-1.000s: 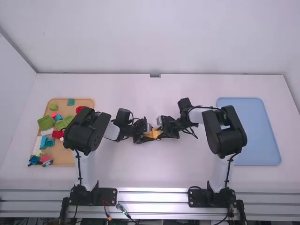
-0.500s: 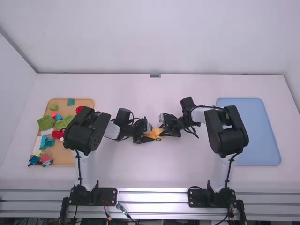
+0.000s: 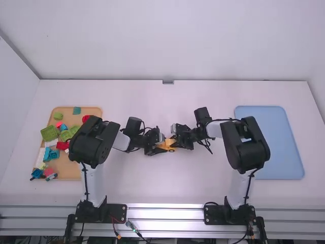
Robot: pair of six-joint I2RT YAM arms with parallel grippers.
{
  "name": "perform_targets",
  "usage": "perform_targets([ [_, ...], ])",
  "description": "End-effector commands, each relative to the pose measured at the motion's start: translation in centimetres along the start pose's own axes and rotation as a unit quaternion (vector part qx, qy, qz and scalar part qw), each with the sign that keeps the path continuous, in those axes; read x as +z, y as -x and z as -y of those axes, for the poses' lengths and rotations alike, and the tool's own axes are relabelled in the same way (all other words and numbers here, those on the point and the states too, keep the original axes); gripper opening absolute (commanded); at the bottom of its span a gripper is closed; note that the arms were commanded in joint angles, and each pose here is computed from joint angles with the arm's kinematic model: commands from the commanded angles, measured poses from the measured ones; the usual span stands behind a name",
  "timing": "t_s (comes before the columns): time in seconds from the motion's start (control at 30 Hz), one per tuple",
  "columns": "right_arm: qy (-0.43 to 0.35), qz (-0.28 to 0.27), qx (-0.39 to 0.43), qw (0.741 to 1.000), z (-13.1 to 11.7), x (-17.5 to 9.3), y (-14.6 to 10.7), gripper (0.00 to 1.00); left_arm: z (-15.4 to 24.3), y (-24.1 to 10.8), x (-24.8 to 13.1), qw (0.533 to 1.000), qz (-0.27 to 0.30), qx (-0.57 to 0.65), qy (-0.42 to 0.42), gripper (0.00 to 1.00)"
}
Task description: Assemble lego blocks to make yellow taxi
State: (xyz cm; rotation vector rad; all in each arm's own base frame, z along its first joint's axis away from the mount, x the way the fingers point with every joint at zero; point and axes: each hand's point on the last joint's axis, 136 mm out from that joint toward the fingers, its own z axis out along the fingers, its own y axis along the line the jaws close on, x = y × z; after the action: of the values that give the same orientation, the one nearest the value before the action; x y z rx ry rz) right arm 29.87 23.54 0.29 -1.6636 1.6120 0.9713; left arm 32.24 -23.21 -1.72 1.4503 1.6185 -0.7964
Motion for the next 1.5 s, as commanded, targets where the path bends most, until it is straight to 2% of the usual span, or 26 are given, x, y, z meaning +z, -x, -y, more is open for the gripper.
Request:
perform_targets([
  [0.0,-0.012,-0.021,0.015,1.000,0.0,0.1,-0.5,0.09,0.6,-1.1,0.2,1.000,-0.013,-0.012,-0.006,0.58],
  [0.27,-0.026,-0.052,0.033,0.998,0.3,-0.1,-1.4,0.09,0.6,-1.1,0.2,1.000,-0.013,-0.012,-0.006,0.58],
  [0.6,-0.041,-0.065,0.021,0.997,0.6,-0.6,-1.3,0.09,0.7,-1.1,0.2,1.000,-0.014,-0.015,-0.007,0.58],
  [0.73,-0.052,-0.058,-0.002,0.997,0.3,-1.1,-0.6,0.08,0.7,-1.1,0.2,1.000,-0.014,-0.015,-0.007,0.58],
  [0.9,-0.064,-0.052,-0.018,0.996,0.0,-0.8,-1.3,0.07,0.7,-1.2,0.2,1.000,-0.014,-0.015,-0.007,0.58],
  [1.13,-0.081,-0.041,0.010,0.996,0.3,-1.0,-1.5,0.08,0.7,-1.2,0.2,1.000,-0.015,-0.016,-0.008,0.58],
  [1.27,-0.076,-0.041,0.010,0.996,0.0,-0.8,-1.5,0.13,0.8,-1.2,0.2,1.000,-0.015,-0.016,-0.008,0.59],
  [1.4,-0.076,-0.043,0.012,0.996,0.0,-0.8,-1.5,0.30,0.8,-1.2,0.2,1.000,-0.015,-0.016,-0.008,0.59],
  [1.47,-0.078,-0.045,0.012,0.996,0.1,-0.8,-1.6,0.33,0.8,-1.2,0.2,1.000,-0.015,-0.016,-0.009,0.59],
])
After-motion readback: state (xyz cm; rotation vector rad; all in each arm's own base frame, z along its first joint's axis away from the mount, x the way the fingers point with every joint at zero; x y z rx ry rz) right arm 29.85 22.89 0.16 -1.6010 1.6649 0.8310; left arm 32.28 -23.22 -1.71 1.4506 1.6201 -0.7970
